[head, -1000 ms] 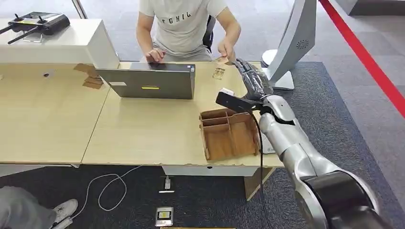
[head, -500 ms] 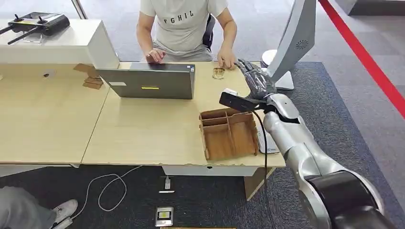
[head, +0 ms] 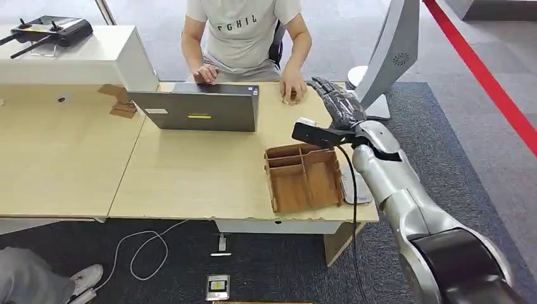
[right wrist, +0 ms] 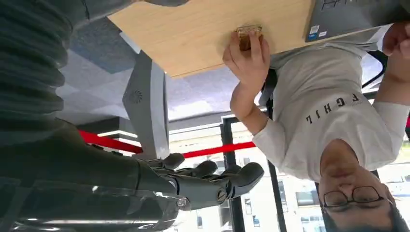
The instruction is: Pass the card to the sensor for recognition and then transmit it.
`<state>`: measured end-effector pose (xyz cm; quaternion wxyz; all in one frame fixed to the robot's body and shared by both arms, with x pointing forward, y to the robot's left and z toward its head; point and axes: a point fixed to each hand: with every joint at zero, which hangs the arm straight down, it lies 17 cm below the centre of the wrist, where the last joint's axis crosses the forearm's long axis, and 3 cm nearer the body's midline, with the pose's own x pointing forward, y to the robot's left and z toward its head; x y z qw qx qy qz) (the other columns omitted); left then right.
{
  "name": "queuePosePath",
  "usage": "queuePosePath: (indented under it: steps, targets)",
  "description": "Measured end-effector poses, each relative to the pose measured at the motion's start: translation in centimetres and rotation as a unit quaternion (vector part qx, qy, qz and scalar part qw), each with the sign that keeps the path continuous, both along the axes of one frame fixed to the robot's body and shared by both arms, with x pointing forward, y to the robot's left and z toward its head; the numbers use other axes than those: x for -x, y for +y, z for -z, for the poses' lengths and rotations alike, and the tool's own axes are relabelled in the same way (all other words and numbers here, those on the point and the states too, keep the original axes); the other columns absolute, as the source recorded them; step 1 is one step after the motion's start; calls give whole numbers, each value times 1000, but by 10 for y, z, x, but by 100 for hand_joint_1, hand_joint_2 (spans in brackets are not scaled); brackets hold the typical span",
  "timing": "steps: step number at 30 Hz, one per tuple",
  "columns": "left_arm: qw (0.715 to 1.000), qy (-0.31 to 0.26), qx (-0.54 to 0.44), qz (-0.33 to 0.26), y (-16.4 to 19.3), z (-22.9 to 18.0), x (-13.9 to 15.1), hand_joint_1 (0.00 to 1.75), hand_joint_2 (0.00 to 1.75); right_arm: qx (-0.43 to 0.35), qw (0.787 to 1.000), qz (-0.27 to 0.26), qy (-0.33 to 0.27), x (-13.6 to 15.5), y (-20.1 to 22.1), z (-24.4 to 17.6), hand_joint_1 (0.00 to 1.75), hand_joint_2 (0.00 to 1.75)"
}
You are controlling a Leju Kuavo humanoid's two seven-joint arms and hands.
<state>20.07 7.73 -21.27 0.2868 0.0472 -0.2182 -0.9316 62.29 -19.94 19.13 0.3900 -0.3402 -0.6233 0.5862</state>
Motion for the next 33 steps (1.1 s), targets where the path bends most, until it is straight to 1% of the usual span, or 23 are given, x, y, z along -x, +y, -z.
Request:
queuePosePath:
  steps: [10, 12, 17, 33]
  targets:
    - [1000, 7, 5, -5, -1, 0, 2, 0, 0, -9, 999, -34, 24, 16, 20, 17, 0, 175]
    - [1000, 7, 5, -6, -1, 0, 2, 0, 0, -11, 999, -37, 25, 19, 23, 19, 0, 175]
    - [1000, -13, -15, -22, 6, 1, -5, 0, 0, -19, 998, -49, 25, 26, 30, 23, 0, 175]
    - [999, -13, -16, -27, 7, 1, -5, 0, 0, -17, 996, -83, 24, 36, 49, 25, 0, 175]
